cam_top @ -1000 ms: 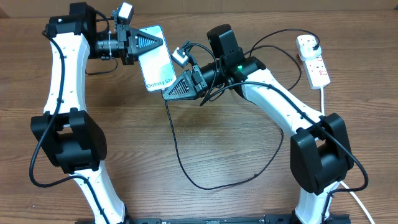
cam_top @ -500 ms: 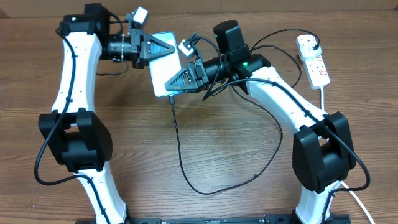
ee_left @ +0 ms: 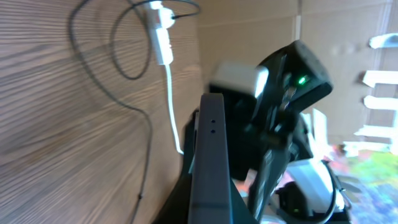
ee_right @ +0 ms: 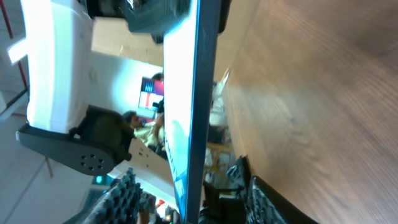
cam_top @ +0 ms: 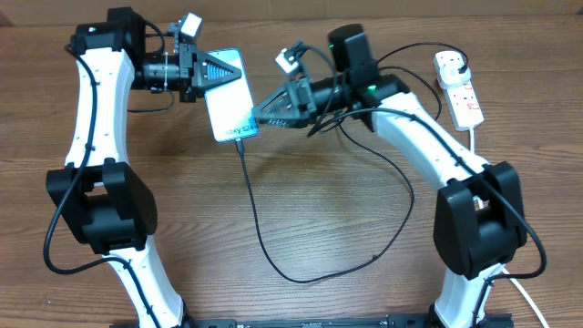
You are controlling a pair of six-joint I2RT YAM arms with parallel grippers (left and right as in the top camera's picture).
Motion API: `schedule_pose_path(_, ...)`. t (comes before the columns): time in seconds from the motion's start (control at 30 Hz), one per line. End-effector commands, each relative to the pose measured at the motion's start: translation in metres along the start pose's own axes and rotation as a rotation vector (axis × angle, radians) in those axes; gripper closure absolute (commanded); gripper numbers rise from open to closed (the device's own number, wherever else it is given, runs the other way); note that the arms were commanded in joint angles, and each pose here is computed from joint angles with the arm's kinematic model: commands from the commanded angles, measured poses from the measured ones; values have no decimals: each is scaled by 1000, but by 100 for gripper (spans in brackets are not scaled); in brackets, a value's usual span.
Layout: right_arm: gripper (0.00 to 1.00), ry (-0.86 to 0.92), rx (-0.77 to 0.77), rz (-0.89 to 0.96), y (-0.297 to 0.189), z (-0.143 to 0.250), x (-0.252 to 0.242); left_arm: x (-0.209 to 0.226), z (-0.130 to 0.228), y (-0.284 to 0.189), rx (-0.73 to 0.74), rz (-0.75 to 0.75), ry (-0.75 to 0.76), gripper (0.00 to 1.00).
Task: Plug charger to phone and switch on socket
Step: 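Open the right gripper and lower the phone with the left gripper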
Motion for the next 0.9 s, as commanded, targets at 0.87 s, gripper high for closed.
schedule_pose_path(0.87, 0, 150, 24, 644, -17, 38, -55, 118, -1, 10, 2, -523, 53, 96)
Point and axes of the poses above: each gripper's point midway between its finger pads, its own y axis out along the fingers, its own x axis along the line the jaws close on, z = x × y, the point moved 9 cm from there along -y, back along the fingers, and after that the axes turned 5 degrees about -y, right-handed, at the moved point
